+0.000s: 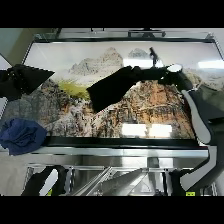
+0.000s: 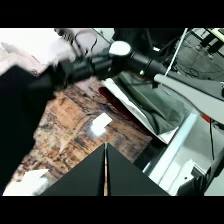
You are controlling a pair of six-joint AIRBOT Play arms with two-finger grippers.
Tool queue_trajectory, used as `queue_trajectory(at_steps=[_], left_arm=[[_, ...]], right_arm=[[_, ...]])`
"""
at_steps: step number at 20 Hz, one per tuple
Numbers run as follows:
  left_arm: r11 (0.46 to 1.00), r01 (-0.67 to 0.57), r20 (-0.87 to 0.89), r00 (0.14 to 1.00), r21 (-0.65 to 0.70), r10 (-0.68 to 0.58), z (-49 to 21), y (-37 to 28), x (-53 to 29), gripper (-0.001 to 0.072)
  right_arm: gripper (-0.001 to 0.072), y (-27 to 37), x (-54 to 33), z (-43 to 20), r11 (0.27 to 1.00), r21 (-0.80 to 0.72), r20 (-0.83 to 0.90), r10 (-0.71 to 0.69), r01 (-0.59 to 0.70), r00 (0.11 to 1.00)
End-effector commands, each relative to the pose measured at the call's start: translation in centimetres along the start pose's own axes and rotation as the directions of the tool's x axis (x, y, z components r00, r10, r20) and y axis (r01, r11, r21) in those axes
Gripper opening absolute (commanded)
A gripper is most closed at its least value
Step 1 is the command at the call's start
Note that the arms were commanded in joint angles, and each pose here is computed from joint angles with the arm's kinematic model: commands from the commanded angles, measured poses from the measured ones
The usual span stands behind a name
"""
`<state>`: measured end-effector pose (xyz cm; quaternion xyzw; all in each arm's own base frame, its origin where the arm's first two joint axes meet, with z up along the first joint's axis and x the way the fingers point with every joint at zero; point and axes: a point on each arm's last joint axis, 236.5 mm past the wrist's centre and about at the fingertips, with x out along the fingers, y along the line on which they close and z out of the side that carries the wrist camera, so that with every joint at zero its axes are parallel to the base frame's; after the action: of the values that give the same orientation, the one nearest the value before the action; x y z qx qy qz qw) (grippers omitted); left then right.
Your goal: Fold the shirts.
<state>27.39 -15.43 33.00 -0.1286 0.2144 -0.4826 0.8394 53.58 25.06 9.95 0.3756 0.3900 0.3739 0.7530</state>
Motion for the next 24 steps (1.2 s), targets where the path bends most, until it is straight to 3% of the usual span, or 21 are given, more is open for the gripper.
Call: queue_trajectory(at_steps=[1,4,6,8,11,16,18,21,24], left_arm=[[0.999,0.042,-0.021,0.999,0.012,-0.042,-0.4,-1.3,0.8,0.0015],[0.998,0.063,-0.033,0.998,0.017,-0.062,-0.6,-1.9,1.1,0.0015],[0.998,0.064,-0.033,0.997,0.017,-0.063,-0.7,-1.9,1.1,0.0015],[0.998,0.064,-0.033,0.997,0.017,-0.064,-0.6,-1.9,1.1,0.0015],[0.998,0.064,-0.032,0.997,0.017,-0.063,-0.6,-1.9,1.1,0.0015],[0.998,0.064,-0.033,0.997,0.016,-0.064,-0.6,-1.9,1.1,0.0015],[0.998,0.064,-0.033,0.997,0.016,-0.064,-0.7,-1.9,1.1,0.0015],[0.998,0.064,-0.033,0.997,0.013,-0.063,-0.6,-1.9,1.1,0.0015],[0.998,0.064,-0.033,0.997,0.013,-0.064,-0.6,-1.9,1.1,0.0015]], right_arm=[[0.0020,3.2,-9.9,10.5,0.998,0.052,0.361,-0.059,0.043,0.931],[0.0019,3.9,-22.6,15.0,0.977,0.103,0.563,-0.212,0.187,0.799],[0.0019,1.9,-30.6,14.2,0.920,0.255,0.587,-0.393,0.299,0.708],[0.0018,-2.0,-37.1,10.5,0.792,0.480,0.511,-0.601,0.376,0.614],[0.0018,-7.8,-45.0,1.7,0.522,0.712,0.346,-0.843,0.470,0.412],[0.0021,-16.4,-48.3,-16.1,0.165,0.892,0.034,-0.953,0.420,0.301],[0.0021,-18.4,-48.3,-21.8,0.067,0.918,-0.046,-0.961,0.391,0.273],[0.0021,-19.7,-48.1,-25.8,0.023,0.940,-0.064,-0.969,0.342,0.240],[0.0035,-20.0,-48.4,-26.0,0.043,0.933,-0.036,-0.976,0.356,0.213]])
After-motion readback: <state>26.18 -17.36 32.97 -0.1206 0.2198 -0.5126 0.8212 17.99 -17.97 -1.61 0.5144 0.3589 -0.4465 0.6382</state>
